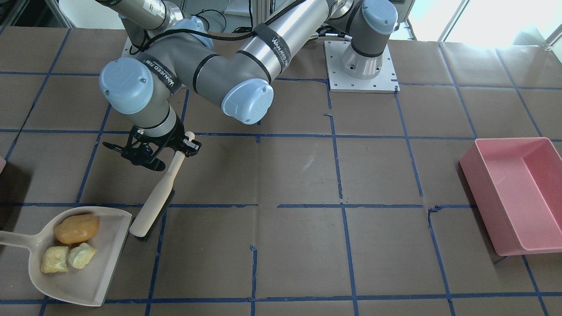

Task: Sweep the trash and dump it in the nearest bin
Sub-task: 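Lift the dustpan toward the black-bagged bin with the right gripper while the left withdraws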

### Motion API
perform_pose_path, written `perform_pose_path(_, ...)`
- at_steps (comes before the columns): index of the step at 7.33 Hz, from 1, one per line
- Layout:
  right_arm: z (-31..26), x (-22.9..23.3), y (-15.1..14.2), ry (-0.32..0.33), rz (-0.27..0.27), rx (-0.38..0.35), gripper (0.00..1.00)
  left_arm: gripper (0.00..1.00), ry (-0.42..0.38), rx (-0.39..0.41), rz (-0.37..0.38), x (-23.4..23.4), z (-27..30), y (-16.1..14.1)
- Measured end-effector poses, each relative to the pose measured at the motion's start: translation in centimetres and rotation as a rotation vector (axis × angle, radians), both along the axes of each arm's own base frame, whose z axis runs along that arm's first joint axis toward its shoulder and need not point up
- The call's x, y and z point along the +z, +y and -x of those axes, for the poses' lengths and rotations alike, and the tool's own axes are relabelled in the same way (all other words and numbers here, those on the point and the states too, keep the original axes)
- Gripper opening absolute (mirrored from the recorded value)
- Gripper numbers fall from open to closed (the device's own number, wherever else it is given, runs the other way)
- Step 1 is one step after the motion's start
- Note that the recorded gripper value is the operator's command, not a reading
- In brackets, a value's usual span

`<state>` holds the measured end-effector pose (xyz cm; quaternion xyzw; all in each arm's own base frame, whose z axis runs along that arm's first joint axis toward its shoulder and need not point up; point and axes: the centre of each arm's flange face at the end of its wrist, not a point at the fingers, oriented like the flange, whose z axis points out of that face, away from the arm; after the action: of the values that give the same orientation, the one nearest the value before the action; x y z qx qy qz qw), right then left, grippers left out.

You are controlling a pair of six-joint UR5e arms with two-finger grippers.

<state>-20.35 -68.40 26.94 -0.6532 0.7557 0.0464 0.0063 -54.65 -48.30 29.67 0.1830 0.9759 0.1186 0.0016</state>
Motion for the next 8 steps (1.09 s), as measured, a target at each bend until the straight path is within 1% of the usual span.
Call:
perform_pose_path(1,0.0,0.1,0.0,-0.015,0.01,-0.004,0.0,0.0,-0.034,0.065,-0.031,-0.2,-3.5,2.6)
perform_pose_path(2,0.2,0.3,0.0,-0.024,0.017,-0.009,0.0,0.0,-0.053,0.116,-0.045,-0.7,-6.9,5.2)
perform_pose_path(4,1.1,2.0,0.4,-0.023,0.042,-0.025,0.0,0.0,-0.055,0.208,-0.038,-1.8,-13.1,10.7)
perform_pose_path(5,2.1,3.9,1.2,-0.014,0.063,-0.042,0.0,0.0,-0.042,0.244,-0.022,-2.2,-15.3,12.4)
perform_pose_path(6,4.0,6.2,2.5,-0.002,0.085,-0.075,0.0,0.0,-0.046,0.279,-0.019,-2.8,-16.5,13.2)
perform_pose_path(7,7.2,8.7,4.8,-0.001,0.099,-0.135,0.0,0.0,-0.057,0.312,-0.022,-3.4,-17.1,13.5)
perform_pose_path(8,11.0,11.6,8.2,-0.01,0.106,-0.212,0.0,0.0,-0.066,0.327,-0.023,-3.7,-17.2,13.7)
